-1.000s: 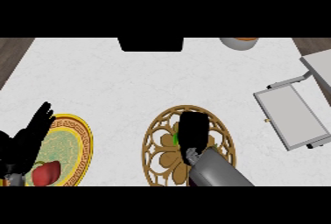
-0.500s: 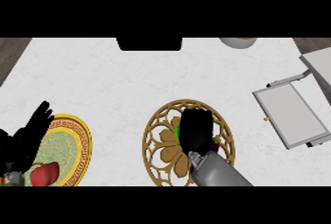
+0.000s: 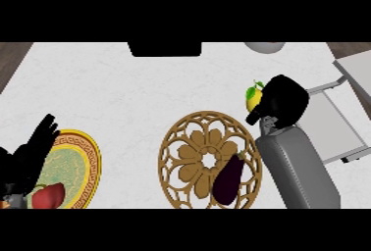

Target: Pick the lemon from the placemat and place it in the tiered shelf

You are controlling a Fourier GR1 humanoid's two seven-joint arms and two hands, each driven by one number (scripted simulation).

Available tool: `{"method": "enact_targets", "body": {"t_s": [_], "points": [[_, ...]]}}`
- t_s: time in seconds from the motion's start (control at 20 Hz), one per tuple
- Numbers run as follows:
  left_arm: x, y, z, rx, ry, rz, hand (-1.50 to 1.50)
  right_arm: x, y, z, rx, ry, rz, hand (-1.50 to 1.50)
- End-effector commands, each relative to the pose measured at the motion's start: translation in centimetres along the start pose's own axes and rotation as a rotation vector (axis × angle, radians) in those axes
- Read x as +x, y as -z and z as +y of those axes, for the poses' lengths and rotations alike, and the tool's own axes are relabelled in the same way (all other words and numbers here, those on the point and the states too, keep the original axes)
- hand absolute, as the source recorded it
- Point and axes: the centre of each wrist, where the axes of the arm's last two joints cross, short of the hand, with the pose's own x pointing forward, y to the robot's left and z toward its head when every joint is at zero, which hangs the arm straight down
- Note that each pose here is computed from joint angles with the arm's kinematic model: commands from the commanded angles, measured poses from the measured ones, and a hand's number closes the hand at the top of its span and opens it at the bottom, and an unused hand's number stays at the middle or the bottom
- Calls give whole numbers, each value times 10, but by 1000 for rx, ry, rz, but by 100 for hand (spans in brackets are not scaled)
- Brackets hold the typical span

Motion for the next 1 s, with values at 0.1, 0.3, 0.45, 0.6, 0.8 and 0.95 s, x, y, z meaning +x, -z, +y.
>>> {"method": "enact_targets", "body": {"t_s": [0.1,0.3,0.45,0.6,0.8,0.95], "points": [[-6,-1,-1,-3,5,8,0,8,3,-59,-69,246,247,150],[3,1,2,3,7,7,0,1,-12,-96,-154,424,261,150],[11,-6,-10,-18,-6,7,0,9,-27,-130,-223,474,258,150],[9,-1,-10,-6,-1,17,0,-3,-47,-143,-300,465,259,150],[-3,1,-4,2,10,6,0,7,-45,-178,-351,490,253,150],[-10,-6,-2,-9,25,5,0,12,-52,-193,-425,465,275,150]]}}
